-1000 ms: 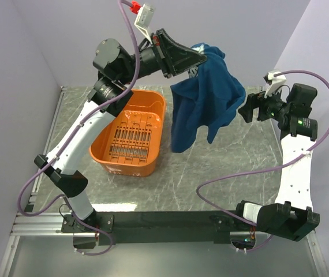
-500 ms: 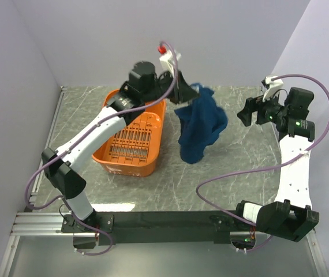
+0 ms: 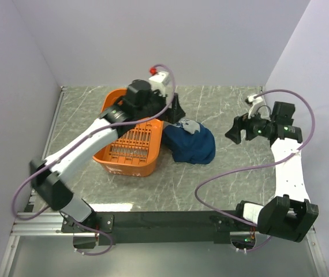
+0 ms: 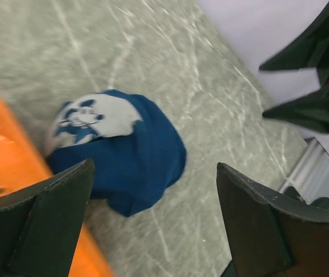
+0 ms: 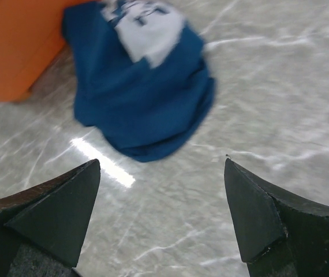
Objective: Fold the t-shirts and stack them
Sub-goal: Flatten the tshirt out
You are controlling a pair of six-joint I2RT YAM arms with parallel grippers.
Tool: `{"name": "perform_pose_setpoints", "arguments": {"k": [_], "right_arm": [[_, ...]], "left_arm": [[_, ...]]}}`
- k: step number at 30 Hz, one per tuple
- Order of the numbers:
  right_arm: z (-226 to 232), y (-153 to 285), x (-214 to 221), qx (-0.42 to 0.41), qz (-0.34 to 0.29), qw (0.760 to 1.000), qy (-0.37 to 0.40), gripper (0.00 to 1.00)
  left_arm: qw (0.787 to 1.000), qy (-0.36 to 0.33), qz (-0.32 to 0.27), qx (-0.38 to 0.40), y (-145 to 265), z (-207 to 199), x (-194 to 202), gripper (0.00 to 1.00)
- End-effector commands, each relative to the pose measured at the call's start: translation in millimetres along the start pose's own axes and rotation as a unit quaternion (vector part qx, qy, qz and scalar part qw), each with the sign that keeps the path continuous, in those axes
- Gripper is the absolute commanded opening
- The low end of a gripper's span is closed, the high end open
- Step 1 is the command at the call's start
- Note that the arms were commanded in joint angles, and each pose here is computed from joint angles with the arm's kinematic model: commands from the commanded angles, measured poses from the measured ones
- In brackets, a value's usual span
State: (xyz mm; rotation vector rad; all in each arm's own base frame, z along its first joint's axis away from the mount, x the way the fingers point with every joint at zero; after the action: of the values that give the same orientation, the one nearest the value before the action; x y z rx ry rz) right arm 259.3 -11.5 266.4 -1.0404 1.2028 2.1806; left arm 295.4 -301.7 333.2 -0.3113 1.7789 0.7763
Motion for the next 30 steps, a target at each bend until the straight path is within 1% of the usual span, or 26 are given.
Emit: {"name": "perform_pose_setpoints", "arguments": {"k": [1, 2, 3, 4, 5, 7, 8, 11, 13, 14, 16, 17, 25, 28, 29, 30], "right_arm": [[20, -6, 14, -0.054, 0.014, 0.998, 0.025, 0.93], [21, -9, 17, -0.055, 0.019, 0.998, 0.026, 0.93], [26, -13, 22, -0.064, 0.027, 0.997, 0.024, 0.93], [26, -16, 24, -0.064, 0.028, 0.997, 0.025, 0.93], [27, -17, 26, -0.068, 0.031, 0.997, 0.025, 0.93], [29, -21, 28, -0.073, 0.035, 0.997, 0.02, 0.93], [29, -22, 27, -0.073, 0.035, 0.997, 0.02, 0.93], [30, -26, 28, -0.077, 0.045, 0.996, 0.017, 0.93], [31, -30, 28, -0.079, 0.05, 0.995, 0.017, 0.93], [31, -32, 28, -0.079, 0.052, 0.995, 0.018, 0.93], [33, -36, 28, -0.079, 0.057, 0.995, 0.019, 0.93], [33, -36, 28, -0.078, 0.059, 0.995, 0.018, 0.93], [31, -41, 33, -0.065, 0.062, 0.996, 0.005, 0.93], [30, -42, 36, -0.063, 0.063, 0.996, 0.004, 0.93], [30, -42, 37, -0.062, 0.064, 0.996, 0.002, 0.93], [30, -41, 37, -0.06, 0.064, 0.996, 0.002, 0.93]], "left_arm": [[0.995, -0.028, -0.044, -0.09, 45, 17, -13, 0.92], [0.993, -0.022, -0.052, -0.105, 59, 23, -13, 0.92], [0.992, -0.014, -0.048, -0.116, 64, 29, -7, 0.92], [0.992, 0.002, -0.031, -0.126, 65, 34, 10, 0.92], [0.989, 0.012, -0.038, -0.139, 77, 41, 12, 0.91], [0.988, 0.034, -0.025, -0.149, 83, 46, 29, 0.91], [0.987, 0.038, -0.031, -0.152, 90, 46, 30, 0.91], [0.984, 0.05, -0.023, -0.171, 93, 49, 40, 0.9], [0.982, 0.056, -0.016, -0.181, 92, 51, 44, 0.9], [0.981, 0.061, -0.001, -0.185, 88, 53, 48, 0.9], [0.978, 0.067, 0.008, -0.198, 84, 57, 49, 0.89], [0.976, 0.071, 0.026, -0.205, 79, 60, 56, 0.89], [0.974, 0.096, 0.044, -0.201, 60, 62, 63, 0.88], [0.972, 0.105, 0.054, -0.201, 49, 61, 65, 0.87], [0.971, 0.104, 0.065, -0.207, 42, 61, 70, 0.87], [0.97, 0.103, 0.063, -0.209, 39, 60, 65, 0.86]]}}
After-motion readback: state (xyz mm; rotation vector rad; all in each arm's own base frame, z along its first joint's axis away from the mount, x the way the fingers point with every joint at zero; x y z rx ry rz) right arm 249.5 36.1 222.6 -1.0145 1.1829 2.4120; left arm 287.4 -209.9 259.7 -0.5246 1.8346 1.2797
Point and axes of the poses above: each gripper's point midway between its finger pads, its own y axis back along the fingers, its own z axis along the line the jaws close on, x = y × z, the point moved 7 cm from there along y, back along the fingers, and after that the axes turned 14 degrees about -y, right-handed, at the moved point
